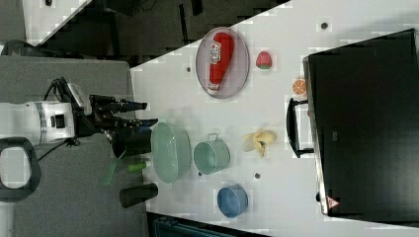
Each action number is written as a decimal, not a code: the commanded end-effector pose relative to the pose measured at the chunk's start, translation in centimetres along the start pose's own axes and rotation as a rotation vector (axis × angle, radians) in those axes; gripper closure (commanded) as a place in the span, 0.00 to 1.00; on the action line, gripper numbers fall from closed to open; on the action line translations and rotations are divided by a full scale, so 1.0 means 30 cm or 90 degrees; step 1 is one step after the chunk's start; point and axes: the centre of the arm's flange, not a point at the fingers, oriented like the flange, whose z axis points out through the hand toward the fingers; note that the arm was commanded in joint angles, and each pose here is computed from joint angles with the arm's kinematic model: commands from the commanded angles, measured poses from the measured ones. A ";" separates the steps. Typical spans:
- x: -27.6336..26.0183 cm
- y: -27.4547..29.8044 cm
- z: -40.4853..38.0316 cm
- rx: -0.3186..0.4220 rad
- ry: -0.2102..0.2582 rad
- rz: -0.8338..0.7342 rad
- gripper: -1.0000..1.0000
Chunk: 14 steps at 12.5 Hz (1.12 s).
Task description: Pick banana from table and place on oven.
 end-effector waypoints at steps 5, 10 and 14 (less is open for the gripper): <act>-0.355 0.509 -0.277 0.026 -0.014 0.042 0.00; -0.274 0.408 -0.082 -0.006 -0.039 0.041 0.00; -0.177 0.292 0.211 -0.018 -0.045 0.042 0.00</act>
